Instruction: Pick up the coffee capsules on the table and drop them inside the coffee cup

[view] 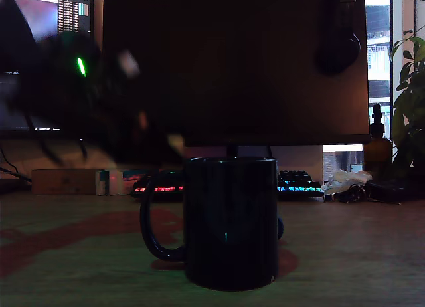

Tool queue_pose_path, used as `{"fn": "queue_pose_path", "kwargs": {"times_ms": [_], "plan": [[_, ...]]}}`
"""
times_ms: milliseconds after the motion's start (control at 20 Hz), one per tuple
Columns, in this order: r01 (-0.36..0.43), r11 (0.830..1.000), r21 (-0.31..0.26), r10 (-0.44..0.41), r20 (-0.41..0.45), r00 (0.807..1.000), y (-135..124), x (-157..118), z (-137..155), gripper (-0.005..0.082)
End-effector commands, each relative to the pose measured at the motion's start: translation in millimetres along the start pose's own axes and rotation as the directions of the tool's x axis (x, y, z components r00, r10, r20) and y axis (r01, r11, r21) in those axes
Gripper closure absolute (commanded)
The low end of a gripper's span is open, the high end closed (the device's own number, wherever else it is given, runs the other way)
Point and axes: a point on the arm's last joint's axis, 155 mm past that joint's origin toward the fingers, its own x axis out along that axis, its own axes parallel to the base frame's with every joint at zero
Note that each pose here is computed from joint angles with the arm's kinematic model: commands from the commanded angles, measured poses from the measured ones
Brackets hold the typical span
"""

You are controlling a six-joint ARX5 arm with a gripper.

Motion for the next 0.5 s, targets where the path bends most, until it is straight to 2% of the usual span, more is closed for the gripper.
{"fn": "queue_pose_path", "kwargs": {"times_ms": [0,300,450], "plan": [[0.002,1.000,-0.005,-0.002,0.003,1.000,-8.9,-13.8,7.0,0.0522],[0.020,0.999,0.043,-0.022,0.045,0.999,-51.7,-58.4,45.4,0.0522],[0.045,0.999,0.015,-0.046,0.018,0.999,-70.1,-68.1,43.3,0.0522]]}}
